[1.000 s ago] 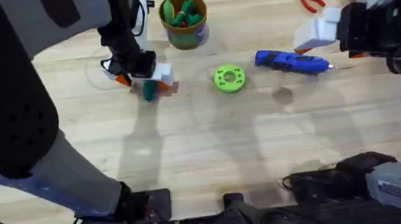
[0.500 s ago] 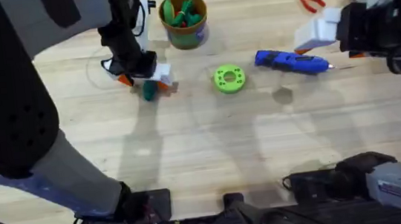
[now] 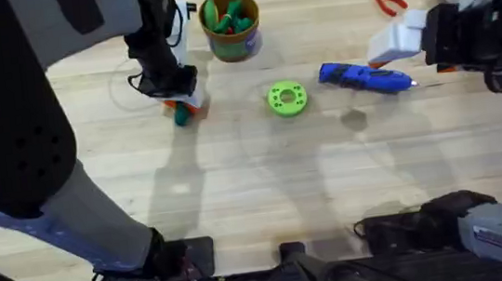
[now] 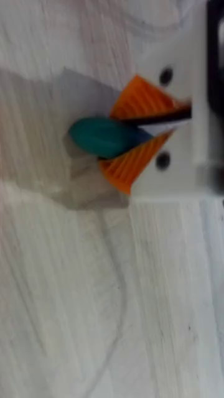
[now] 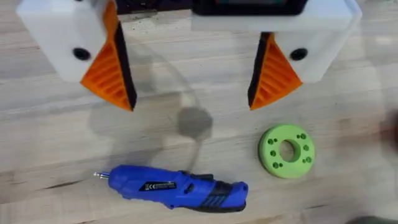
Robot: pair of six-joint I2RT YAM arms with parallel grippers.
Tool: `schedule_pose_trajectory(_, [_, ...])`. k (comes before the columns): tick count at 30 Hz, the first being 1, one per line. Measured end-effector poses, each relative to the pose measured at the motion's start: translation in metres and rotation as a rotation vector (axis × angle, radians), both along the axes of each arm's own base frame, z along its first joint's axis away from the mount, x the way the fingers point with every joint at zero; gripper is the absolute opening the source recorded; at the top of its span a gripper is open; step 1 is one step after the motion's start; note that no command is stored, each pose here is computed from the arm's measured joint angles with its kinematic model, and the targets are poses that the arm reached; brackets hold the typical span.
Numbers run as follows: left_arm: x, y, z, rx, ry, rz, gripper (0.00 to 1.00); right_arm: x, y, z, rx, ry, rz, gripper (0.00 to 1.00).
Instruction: Pick up the gripper from the table and insert it into the empty holder that is missing its gripper. Then pick up a screw, insert it into the mounting hole, and use the screwdriver to tighten it. Finally, clean up the table by picking up the vegetable and placing it into the bucket.
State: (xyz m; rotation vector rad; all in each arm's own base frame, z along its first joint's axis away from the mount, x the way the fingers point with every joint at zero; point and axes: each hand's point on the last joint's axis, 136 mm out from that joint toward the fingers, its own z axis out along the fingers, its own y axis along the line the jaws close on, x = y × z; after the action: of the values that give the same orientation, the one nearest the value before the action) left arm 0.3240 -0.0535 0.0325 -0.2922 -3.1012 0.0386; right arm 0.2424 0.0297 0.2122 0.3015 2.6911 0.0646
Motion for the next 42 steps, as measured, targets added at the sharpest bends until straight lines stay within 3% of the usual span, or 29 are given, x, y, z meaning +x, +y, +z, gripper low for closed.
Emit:
schedule_pose_trajectory(2, [0.001,-0.001,0.001,-0.004,-0.002,-0.003,0.026,0.000,0.000,0.000,0.000,0.000,0.000,0.994])
schedule_pose_trajectory(11, [0.001,-0.001,0.001,-0.009,-0.001,0.002,0.028,0.000,0.000,0.000,0.000,0.000,0.000,0.992])
schedule_pose_trajectory(16, [0.003,-0.006,0.015,-0.029,0.010,0.003,0.028,0.000,0.000,0.000,0.000,0.000,0.000,0.992])
schedule_pose_trajectory(27, [0.089,-0.021,0.131,-0.089,-0.312,-0.004,0.028,0.000,0.000,0.000,0.000,0.000,0.000,0.994])
schedule_pose_trajectory(31, [0.116,-0.034,0.161,-0.158,-0.441,-0.016,0.028,0.000,0.000,0.000,0.000,0.000,0.000,0.993])
schedule_pose_trajectory(37, [0.134,-0.059,0.175,-0.221,-0.540,-0.058,0.028,0.000,0.000,0.000,0.000,0.000,0.000,0.993])
schedule_pose_trajectory(42, [0.143,-0.095,0.172,-0.260,-0.575,-0.128,0.028,0.000,0.000,0.000,0.000,0.000,0.000,0.992])
